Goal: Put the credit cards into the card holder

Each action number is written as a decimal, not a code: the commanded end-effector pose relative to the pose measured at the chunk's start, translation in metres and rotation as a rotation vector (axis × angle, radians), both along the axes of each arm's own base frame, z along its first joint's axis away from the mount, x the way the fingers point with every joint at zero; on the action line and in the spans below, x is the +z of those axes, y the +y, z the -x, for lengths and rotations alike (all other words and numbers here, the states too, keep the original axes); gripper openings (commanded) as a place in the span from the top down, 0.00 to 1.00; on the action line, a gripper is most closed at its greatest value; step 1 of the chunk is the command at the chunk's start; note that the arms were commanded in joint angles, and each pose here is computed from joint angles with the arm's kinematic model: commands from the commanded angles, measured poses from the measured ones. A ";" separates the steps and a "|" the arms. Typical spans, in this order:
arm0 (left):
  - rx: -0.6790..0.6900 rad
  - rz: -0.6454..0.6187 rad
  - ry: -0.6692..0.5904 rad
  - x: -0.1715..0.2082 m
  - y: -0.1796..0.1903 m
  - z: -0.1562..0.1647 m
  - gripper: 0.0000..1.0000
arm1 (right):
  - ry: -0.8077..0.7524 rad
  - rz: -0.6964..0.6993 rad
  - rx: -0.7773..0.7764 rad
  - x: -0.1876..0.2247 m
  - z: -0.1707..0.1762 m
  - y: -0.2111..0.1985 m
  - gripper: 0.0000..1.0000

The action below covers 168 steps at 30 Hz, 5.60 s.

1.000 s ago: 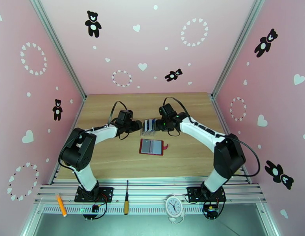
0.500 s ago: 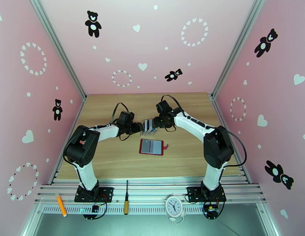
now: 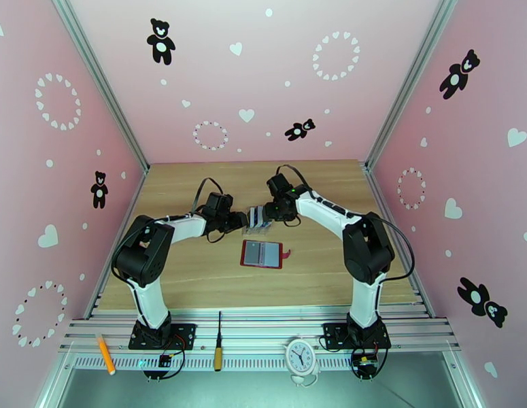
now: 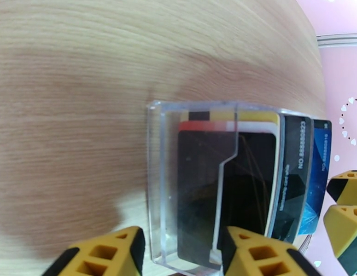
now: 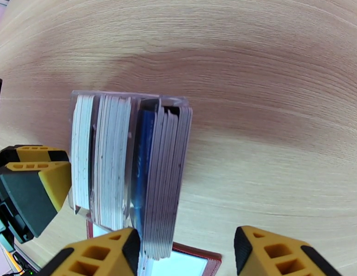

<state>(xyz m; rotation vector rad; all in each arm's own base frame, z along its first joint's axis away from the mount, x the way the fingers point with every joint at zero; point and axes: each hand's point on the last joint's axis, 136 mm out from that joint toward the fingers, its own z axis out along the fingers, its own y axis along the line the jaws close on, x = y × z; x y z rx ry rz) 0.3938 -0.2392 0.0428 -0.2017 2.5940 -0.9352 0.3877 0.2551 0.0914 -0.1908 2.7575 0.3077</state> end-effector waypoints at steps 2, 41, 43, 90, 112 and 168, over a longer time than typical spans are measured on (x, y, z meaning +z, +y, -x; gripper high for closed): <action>-0.010 0.026 0.022 -0.003 -0.004 -0.001 0.51 | 0.016 0.002 0.012 -0.004 -0.003 0.005 0.40; -0.013 0.030 0.047 -0.007 -0.006 0.000 0.52 | 0.015 0.172 0.038 -0.015 -0.009 -0.007 0.40; -0.012 0.029 0.049 -0.008 -0.005 0.001 0.52 | 0.012 0.175 0.039 -0.013 -0.010 -0.007 0.40; -0.015 0.039 0.051 -0.005 -0.007 0.001 0.53 | -0.002 0.129 0.104 0.016 -0.004 0.016 0.91; -0.034 0.089 -0.062 0.028 -0.009 -0.001 0.46 | -0.100 -0.019 0.075 0.084 0.006 0.022 0.90; -0.289 -0.204 -0.072 -0.010 -0.004 0.110 0.52 | 0.041 -0.675 -0.085 -0.013 0.133 0.009 0.89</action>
